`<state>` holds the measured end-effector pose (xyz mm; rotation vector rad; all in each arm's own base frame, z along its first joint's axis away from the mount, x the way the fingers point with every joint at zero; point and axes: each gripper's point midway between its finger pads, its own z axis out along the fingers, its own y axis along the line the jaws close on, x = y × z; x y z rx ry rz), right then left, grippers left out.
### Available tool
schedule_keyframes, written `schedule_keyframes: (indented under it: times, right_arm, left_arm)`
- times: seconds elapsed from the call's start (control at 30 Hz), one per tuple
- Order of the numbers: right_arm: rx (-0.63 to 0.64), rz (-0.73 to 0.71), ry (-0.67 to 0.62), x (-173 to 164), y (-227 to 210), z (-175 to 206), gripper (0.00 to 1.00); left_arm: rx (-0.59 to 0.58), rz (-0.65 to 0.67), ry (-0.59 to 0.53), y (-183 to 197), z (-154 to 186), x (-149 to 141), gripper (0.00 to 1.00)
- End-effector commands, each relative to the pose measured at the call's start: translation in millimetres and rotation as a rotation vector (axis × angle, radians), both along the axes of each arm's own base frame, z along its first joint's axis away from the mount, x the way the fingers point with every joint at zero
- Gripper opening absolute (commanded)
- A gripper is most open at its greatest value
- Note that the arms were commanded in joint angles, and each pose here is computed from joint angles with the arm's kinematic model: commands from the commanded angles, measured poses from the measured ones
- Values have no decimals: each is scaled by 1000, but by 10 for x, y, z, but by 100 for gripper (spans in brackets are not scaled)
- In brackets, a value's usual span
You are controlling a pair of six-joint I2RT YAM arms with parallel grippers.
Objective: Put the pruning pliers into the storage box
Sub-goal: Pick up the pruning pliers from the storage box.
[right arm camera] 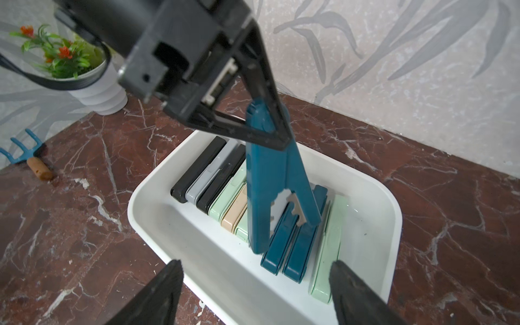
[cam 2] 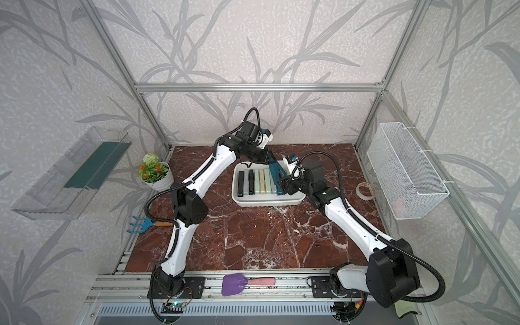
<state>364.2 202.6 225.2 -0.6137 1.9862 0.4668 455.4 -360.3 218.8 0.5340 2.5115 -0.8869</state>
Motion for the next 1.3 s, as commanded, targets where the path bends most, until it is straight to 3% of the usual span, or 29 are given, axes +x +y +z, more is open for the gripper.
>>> schedule_keyframes:
  times: [0.0, 0.53, 0.67, 1.07, 1.1, 1.17, 1.27]
  right_arm:
    - [-41, 34, -33, 23, 47, -100, 99]
    - [-41, 121, -93, 272, 286, -322, 97]
    - [-33, 129, -109, 283, 306, -322, 84]
    - [4, 141, -97, 187, 315, -189, 12]
    - [9, 136, -94, 180, 312, -179, 6]
    - [17, 125, -92, 179, 298, -156, 2]
    - [22, 105, -81, 193, 279, -152, 3]
  left_arm:
    - [-60, -39, 14, -27, 331, -191, 0]
    - [-160, -157, 34, -49, 705, -571, 0]
    - [-158, -180, 54, -47, 653, -623, 0]
    - [-136, -175, 38, -30, 621, -604, 0]
    - [-135, -173, 33, -26, 631, -597, 2]
    - [-134, -167, 30, -30, 615, -573, 11]
    - [-133, -156, 26, -34, 594, -538, 41]
